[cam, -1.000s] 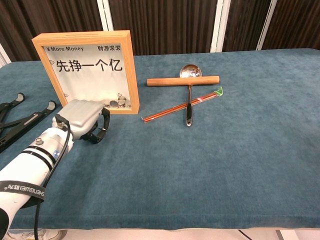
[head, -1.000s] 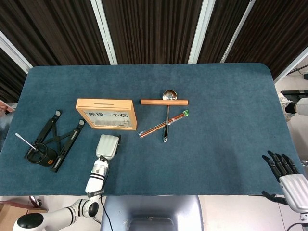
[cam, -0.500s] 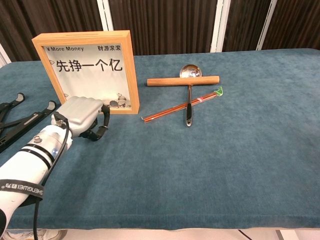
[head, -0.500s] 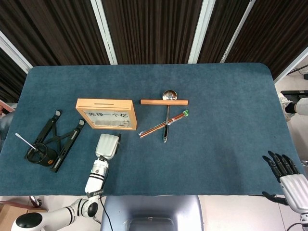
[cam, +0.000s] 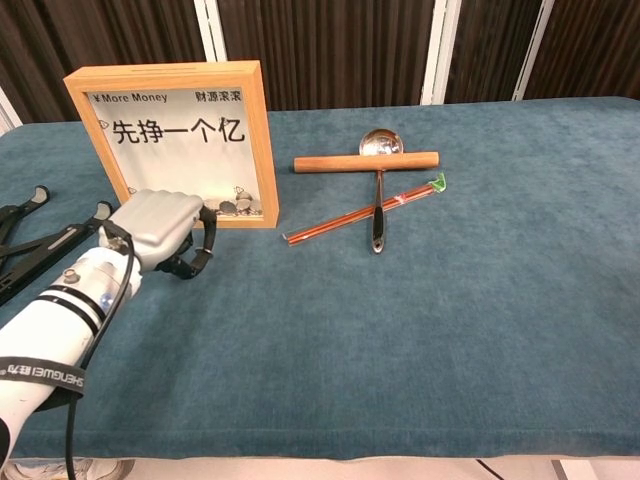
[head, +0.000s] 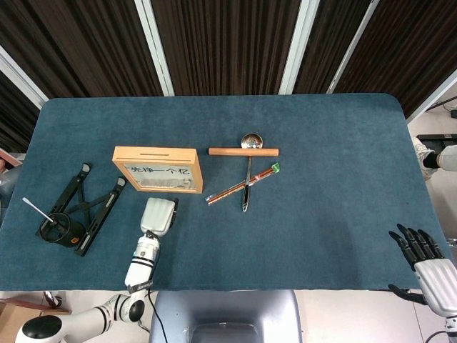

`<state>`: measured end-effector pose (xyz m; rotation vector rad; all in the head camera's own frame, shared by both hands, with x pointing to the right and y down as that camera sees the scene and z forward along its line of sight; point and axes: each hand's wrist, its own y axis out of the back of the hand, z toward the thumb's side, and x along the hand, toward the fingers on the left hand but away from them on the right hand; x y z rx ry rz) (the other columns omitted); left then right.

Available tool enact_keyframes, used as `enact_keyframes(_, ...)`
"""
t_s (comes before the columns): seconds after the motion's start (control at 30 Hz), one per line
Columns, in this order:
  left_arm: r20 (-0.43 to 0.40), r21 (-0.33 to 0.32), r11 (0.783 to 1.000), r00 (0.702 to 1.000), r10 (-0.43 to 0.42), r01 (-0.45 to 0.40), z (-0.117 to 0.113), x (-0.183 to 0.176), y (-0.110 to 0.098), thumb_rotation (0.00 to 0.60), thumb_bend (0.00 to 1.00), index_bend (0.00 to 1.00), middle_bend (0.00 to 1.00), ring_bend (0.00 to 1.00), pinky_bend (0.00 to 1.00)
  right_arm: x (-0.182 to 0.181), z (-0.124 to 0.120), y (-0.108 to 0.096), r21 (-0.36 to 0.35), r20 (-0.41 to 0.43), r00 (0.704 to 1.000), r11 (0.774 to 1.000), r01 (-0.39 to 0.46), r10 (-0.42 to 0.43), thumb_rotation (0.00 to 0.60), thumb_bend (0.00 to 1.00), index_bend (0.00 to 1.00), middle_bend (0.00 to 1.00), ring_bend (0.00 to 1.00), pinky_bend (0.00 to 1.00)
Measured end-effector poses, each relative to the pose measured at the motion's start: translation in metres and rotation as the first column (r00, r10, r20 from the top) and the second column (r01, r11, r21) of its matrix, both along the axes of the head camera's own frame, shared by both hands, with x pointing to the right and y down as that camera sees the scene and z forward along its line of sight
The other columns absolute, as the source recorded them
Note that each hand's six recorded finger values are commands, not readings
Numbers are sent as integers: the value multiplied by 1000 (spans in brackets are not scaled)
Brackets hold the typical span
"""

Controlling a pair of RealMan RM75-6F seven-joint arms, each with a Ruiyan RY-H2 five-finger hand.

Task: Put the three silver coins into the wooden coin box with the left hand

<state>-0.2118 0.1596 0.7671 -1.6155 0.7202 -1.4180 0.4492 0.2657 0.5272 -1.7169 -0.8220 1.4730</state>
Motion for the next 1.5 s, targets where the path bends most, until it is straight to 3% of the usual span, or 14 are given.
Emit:
enact_keyframes(0.13,-55,27,1000,998,-14,15,-16,0,-8,600,461,643,1000,1000,1000,0,2,-1,-5,-4,1000,1000,0,0,600,149,0,0,0,0)
enact_keyframes(0.33,-214,60,997,976,-29,43,-76,4,-34,600,517,640,1000,1000,1000,-1,2,0,-7,-5,1000,1000,1,-1,600,149,0,0,0,0)
enact_keyframes(0.47,-294,101,992,955,-47,80,-139,-5,-70,600,546,640,1000,1000,1000,-1,2,0,-5,-3,1000,1000,-1,1,600,149,0,0,0,0)
enact_keyframes(0.57,-294,129,984,952,-84,127,-175,-20,-101,600,610,640,1000,1000,1000,0,1,-1,-4,0,1000,1000,-4,4,600,149,0,0,0,0)
enact_keyframes(0.67,-284,130,976,950,-134,176,-189,-29,-123,600,617,640,1000,1000,1000,1,1,-2,-4,1,1000,1000,-8,8,600,149,0,0,0,0)
enact_keyframes(0.8,-269,121,972,949,-165,203,-192,-26,-143,600,617,639,1000,1000,1000,2,0,-3,-1,1,1000,1000,-13,13,600,149,0,0,0,0)
enact_keyframes(0.97,-240,107,971,954,-182,212,-179,-22,-154,600,617,635,1000,1000,1000,4,-1,-3,1,1,1000,1000,-19,19,600,149,0,0,0,0)
enact_keyframes(1.17,-210,79,973,958,-195,216,-162,-19,-156,600,617,633,1000,1000,1000,8,-4,-4,14,2,999,999,-37,37,600,149,0,0,0,0)
enact_keyframes(1.5,-201,76,975,961,-192,211,-155,-18,-154,600,617,625,1000,1000,1000,8,-4,-4,15,-3,999,999,-36,36,600,149,0,0,0,0)
